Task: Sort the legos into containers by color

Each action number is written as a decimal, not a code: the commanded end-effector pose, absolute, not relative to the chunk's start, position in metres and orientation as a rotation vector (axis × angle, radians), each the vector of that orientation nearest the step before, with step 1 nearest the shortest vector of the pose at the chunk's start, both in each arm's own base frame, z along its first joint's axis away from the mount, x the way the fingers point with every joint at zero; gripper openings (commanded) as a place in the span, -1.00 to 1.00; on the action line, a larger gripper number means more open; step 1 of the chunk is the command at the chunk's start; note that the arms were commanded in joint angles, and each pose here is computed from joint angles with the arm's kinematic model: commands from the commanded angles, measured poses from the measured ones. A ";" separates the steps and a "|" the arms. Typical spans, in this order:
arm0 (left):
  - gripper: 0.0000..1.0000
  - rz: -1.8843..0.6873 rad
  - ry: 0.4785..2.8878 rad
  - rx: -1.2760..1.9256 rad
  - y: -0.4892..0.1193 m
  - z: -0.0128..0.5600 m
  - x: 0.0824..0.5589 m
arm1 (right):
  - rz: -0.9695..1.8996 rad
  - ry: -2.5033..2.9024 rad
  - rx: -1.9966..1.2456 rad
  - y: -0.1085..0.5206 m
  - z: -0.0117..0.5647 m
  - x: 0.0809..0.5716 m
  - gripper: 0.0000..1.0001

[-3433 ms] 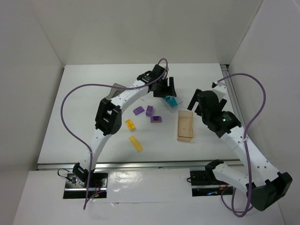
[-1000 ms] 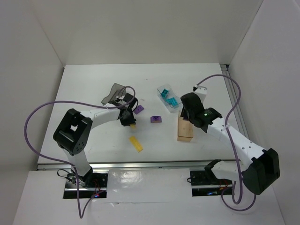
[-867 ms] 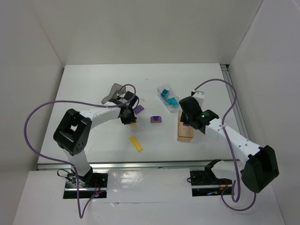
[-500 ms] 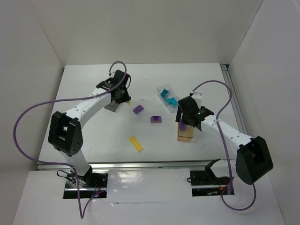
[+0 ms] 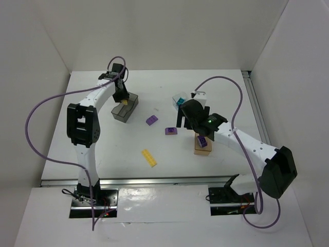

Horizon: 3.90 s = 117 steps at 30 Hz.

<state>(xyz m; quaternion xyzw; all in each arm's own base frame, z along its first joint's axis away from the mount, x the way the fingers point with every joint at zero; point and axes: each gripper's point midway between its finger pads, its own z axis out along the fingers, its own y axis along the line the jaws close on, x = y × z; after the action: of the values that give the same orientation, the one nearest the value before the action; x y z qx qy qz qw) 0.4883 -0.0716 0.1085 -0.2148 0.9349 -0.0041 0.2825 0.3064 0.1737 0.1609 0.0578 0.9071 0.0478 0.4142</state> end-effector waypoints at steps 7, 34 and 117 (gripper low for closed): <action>0.74 -0.022 2.524 -0.456 -0.082 0.131 0.491 | 0.160 2.329 0.049 0.226 0.145 0.320 0.93; 0.66 -0.285 2.493 -0.457 -0.143 0.132 0.300 | 0.168 2.530 -0.136 0.285 0.027 0.353 0.99; -0.82 0.049 2.569 -0.394 -0.154 0.112 0.325 | 0.024 2.306 0.231 0.119 0.160 0.336 0.88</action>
<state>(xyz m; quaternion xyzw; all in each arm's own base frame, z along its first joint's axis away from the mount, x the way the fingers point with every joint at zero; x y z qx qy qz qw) 0.2945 -0.1851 0.0649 -0.1550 0.9647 -0.0030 0.2128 0.3274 0.1039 0.1329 0.1148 0.9160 -0.0210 0.3839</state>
